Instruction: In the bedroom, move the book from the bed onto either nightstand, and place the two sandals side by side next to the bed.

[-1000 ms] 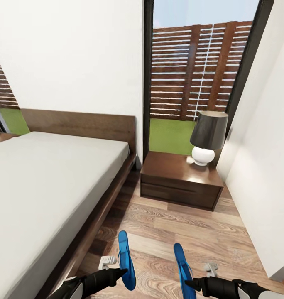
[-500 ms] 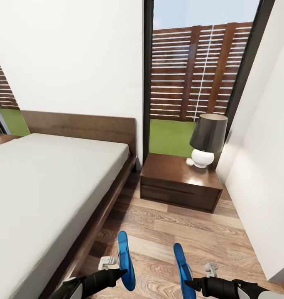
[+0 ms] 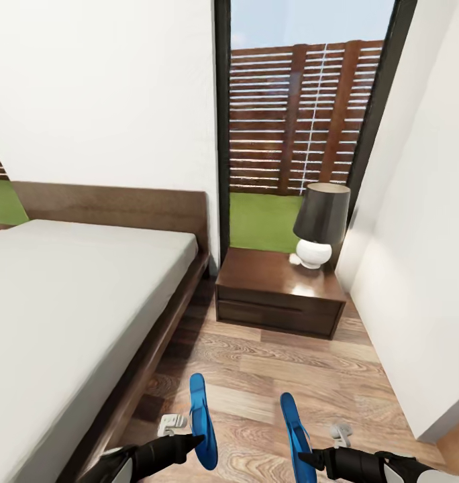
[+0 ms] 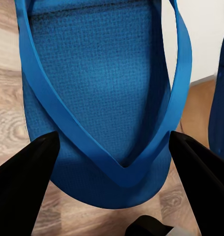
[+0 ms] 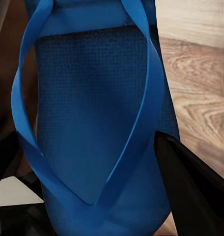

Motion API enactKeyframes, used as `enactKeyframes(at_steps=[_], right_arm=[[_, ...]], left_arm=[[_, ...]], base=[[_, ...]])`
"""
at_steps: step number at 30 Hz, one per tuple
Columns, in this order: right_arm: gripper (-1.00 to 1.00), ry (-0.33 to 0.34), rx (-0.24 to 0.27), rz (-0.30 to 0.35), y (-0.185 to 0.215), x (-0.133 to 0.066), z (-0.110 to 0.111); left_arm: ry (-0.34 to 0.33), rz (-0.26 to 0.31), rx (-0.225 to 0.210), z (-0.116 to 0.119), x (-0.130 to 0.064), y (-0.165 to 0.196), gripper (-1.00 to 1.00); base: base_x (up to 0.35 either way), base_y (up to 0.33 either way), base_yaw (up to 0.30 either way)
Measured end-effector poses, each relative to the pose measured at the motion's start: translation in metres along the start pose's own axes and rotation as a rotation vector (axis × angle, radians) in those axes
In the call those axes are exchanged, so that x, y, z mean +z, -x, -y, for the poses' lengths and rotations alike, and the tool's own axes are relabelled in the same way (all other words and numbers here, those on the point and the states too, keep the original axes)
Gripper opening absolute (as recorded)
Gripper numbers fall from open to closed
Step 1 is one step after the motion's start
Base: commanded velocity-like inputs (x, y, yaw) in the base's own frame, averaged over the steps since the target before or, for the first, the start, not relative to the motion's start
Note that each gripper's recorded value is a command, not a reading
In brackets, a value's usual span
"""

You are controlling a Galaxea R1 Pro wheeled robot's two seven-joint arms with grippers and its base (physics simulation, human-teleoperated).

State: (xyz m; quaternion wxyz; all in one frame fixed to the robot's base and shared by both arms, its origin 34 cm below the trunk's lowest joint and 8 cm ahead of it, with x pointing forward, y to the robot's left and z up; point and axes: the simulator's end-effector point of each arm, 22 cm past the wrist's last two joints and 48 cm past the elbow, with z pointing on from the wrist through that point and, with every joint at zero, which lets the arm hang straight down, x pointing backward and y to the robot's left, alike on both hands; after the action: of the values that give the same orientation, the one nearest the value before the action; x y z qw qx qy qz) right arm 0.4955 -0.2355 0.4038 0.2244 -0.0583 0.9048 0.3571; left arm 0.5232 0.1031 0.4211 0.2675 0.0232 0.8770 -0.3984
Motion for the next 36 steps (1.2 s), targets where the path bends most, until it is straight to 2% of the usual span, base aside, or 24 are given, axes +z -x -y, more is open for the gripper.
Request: enactKeyframes(at_steps=[14,17,19,21,22,24,27,36], right_arm=[[-1.0,-0.004,-0.002,0.004,0.002,-0.001,0.0],[-1.0,-0.028,0.004,-0.01,-0.009,-0.002,0.005],[-1.0,-0.068,0.01,-0.012,-0.014,-0.002,0.014],[-1.0,-0.177,0.013,-0.021,-0.02,-0.004,0.037],[-1.0,-0.194,0.015,-0.037,-0.032,-0.003,0.039],[-1.0,-0.203,0.023,-0.059,-0.06,0.001,0.036],[-1.0,-0.205,0.014,-0.042,-0.067,0.004,0.033],[-1.0,-0.205,0.013,-0.038,-0.069,0.003,0.033]], left_arm=[[0.001,0.01,0.011,0.0,-0.001,0.003,-1.0],[0.002,0.011,0.012,0.0,-0.002,0.0,-1.0],[0.002,0.014,0.014,0.0,-0.002,0.0,-1.0],[0.035,0.014,0.016,-0.006,-0.001,0.0,-1.0],[0.064,0.007,0.013,-0.012,-0.001,-0.005,-1.0],[0.124,-0.023,-0.006,-0.027,-0.004,-0.027,-1.0],[0.153,-0.006,-0.001,-0.035,-0.007,-0.039,-1.0],[0.169,-0.002,-0.005,-0.04,-0.01,-0.049,-1.0]], base=[[0.0,0.0,-0.225],[0.0,0.0,-0.216],[0.0,0.0,-0.213],[0.0,0.0,-0.213],[0.0,0.0,-0.212],[0.0,0.0,-0.206],[0.0,0.0,-0.201],[0.0,0.0,-0.205]])
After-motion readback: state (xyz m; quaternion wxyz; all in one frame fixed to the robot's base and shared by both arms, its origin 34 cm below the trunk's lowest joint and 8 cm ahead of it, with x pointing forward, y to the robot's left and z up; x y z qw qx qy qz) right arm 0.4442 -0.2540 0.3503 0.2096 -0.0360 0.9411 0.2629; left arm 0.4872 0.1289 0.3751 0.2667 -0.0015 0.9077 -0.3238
